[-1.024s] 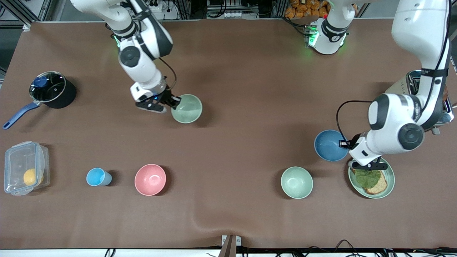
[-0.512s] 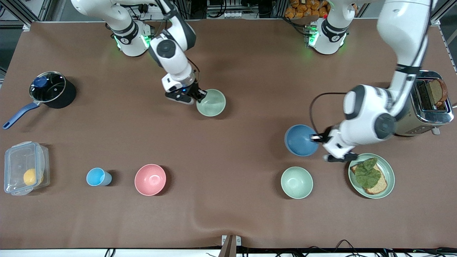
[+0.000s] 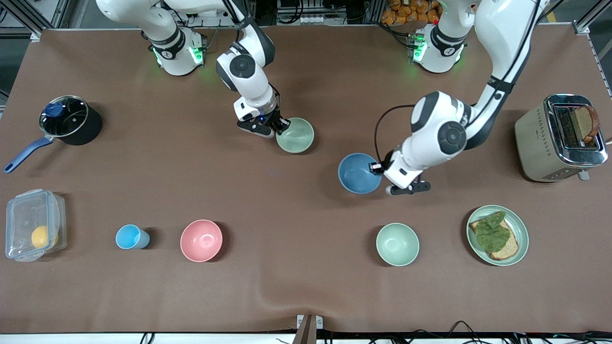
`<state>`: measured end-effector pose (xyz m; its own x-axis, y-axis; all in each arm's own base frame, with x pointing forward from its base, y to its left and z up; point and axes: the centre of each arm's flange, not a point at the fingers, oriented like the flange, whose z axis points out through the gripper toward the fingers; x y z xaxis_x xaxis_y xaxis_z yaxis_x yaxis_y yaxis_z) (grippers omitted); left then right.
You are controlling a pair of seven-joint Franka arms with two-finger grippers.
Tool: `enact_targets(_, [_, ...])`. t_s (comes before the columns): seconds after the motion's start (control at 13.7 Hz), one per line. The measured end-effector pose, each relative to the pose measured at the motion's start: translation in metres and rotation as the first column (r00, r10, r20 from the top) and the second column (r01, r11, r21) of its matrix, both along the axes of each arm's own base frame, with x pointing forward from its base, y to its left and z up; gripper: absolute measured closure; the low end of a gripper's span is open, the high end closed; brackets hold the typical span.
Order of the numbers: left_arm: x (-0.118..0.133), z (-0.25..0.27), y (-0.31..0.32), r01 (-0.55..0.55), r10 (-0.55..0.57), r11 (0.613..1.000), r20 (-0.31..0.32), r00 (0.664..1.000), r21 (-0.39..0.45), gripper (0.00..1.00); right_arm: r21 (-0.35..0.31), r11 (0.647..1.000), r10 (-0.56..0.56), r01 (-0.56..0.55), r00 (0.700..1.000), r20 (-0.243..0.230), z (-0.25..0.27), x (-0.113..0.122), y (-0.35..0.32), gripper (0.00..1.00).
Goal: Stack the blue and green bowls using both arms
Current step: 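Lift and carry both held bowls toward each other at mid-table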
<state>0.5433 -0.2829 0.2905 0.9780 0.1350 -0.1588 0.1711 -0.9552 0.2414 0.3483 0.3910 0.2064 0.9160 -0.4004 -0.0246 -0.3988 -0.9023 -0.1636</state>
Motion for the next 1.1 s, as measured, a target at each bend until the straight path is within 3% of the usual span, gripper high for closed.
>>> enact_targets(0.37, [-0.025,-0.001,-0.029,0.012,-0.012,1.000,-0.030,0.999,-0.004,0.94,0.008,0.999,-0.045,0.045,0.999,0.002,0.013,0.021,-0.001,0.28])
enact_targets(0.51, [-0.036,-0.004,-0.039,0.013,-0.013,1.000,-0.048,0.999,-0.002,0.94,-0.016,0.997,-0.079,0.078,0.996,-0.046,0.035,0.044,-0.006,0.06])
enact_targets(0.66, [-0.050,-0.008,-0.054,0.015,-0.014,1.000,-0.068,0.998,0.007,0.94,-0.014,0.985,-0.175,0.174,0.980,-0.100,0.061,0.072,-0.019,0.00])
enact_targets(0.8, [-0.071,-0.013,-0.075,0.023,-0.021,1.000,-0.090,0.996,0.021,0.94,0.035,0.935,-0.340,0.353,0.920,-0.195,0.066,0.089,-0.036,0.00])
enact_targets(0.95, [-0.097,-0.019,-0.099,0.031,-0.026,0.999,-0.115,0.993,0.041,0.94,0.067,0.849,-0.481,0.525,0.818,-0.316,0.057,0.095,-0.049,0.00])
enact_targets(1.1, [-0.117,-0.019,-0.121,0.037,-0.030,0.998,-0.126,0.992,0.052,0.94,0.057,0.773,-0.561,0.632,0.723,-0.402,0.041,0.098,-0.061,0.00])
